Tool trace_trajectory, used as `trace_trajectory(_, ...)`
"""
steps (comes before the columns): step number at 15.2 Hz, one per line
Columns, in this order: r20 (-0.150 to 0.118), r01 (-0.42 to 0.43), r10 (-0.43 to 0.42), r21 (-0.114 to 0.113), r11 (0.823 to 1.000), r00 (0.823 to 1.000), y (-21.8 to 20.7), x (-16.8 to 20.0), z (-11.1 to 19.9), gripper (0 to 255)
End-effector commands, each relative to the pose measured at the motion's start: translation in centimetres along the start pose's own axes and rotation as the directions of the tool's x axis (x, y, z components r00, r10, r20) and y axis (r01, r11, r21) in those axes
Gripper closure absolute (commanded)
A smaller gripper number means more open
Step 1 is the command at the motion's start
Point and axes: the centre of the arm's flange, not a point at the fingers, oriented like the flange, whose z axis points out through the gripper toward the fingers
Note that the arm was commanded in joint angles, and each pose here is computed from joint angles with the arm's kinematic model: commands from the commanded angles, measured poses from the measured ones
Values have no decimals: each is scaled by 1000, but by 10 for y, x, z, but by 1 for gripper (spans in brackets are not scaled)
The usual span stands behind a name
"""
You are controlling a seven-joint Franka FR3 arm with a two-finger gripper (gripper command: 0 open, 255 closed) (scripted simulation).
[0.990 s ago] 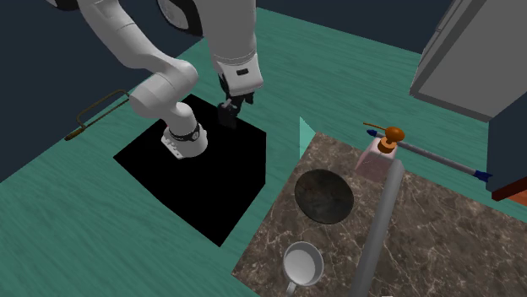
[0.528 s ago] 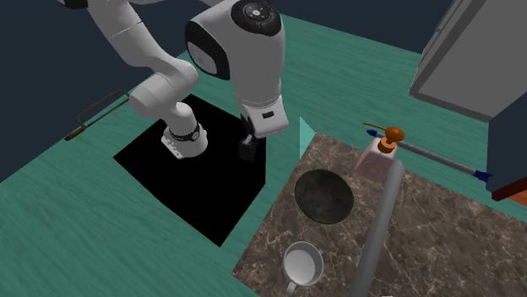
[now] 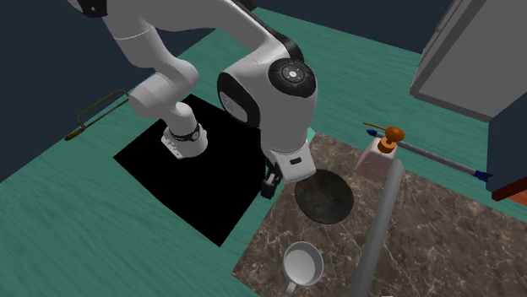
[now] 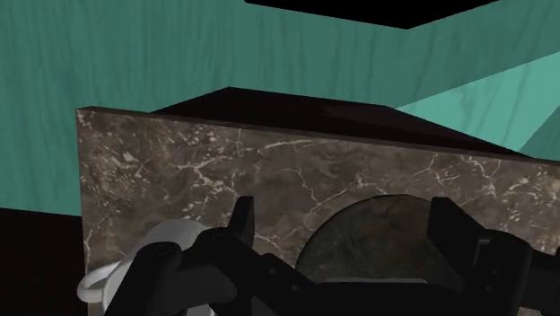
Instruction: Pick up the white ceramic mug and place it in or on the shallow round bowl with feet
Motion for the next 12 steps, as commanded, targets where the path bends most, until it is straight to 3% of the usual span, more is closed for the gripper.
trace_trajectory(1, -5, 2, -2, -10, 1000, 1000, 14, 21, 9, 0)
trace_trajectory(12, -25, 10, -11, -61, 998, 1000, 80, 128, 68, 0)
